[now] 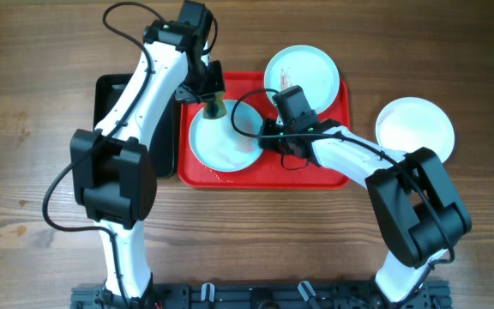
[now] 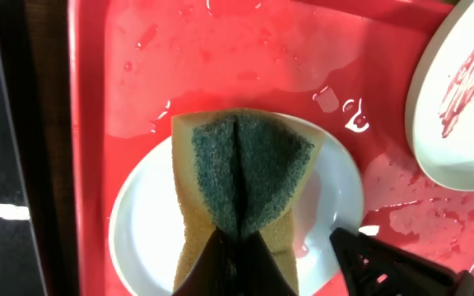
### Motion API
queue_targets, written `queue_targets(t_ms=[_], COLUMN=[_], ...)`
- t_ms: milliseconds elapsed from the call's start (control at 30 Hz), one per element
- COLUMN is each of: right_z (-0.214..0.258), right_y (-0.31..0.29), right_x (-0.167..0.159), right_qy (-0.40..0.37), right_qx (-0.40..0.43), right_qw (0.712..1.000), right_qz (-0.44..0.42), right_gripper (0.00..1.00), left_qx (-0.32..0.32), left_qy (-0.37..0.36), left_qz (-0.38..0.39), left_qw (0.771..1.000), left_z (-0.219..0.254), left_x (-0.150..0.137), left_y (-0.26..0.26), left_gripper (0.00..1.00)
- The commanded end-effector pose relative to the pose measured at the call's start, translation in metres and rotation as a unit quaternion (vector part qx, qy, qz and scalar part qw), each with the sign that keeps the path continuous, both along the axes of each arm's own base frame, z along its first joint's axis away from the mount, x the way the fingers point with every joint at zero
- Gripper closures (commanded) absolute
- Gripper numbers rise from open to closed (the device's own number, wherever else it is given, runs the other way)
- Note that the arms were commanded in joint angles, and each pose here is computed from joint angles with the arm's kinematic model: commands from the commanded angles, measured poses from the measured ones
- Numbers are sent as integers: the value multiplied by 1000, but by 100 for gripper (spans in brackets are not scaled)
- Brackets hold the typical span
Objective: Clean dirty plates on tray and stack at the side
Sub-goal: 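Lift the blue plate rim with right gripper off the tray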
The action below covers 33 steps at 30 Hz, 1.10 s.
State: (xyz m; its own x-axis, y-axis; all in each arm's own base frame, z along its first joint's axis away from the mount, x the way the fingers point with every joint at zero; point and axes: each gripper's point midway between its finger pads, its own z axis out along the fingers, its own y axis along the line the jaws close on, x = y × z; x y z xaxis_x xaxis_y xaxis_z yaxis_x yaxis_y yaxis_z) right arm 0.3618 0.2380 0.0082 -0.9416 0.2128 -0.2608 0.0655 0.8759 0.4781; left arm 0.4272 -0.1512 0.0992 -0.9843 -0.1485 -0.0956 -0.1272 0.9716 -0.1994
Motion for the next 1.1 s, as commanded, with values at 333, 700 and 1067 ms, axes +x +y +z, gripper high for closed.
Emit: queue_targets(t_ms=[333, 700, 1067], right_z=[52, 101, 132], right_y=[-16, -79, -136], right_x=[-7, -21, -22], right_qy=[-32, -89, -136], right_qx=[-18, -158, -295], right_qw=[999, 983, 944], right_qz=[38, 5, -58], right_gripper=[96, 96, 96], left_qx=[-9, -9, -10], left_qy=[0, -4, -5], left_qz=[26, 27, 27], left_qw=[1000, 1000, 1000], left_z=[2, 2, 2], left_x=[11, 13, 14], left_y=[32, 32, 32], left_gripper=[96, 96, 96])
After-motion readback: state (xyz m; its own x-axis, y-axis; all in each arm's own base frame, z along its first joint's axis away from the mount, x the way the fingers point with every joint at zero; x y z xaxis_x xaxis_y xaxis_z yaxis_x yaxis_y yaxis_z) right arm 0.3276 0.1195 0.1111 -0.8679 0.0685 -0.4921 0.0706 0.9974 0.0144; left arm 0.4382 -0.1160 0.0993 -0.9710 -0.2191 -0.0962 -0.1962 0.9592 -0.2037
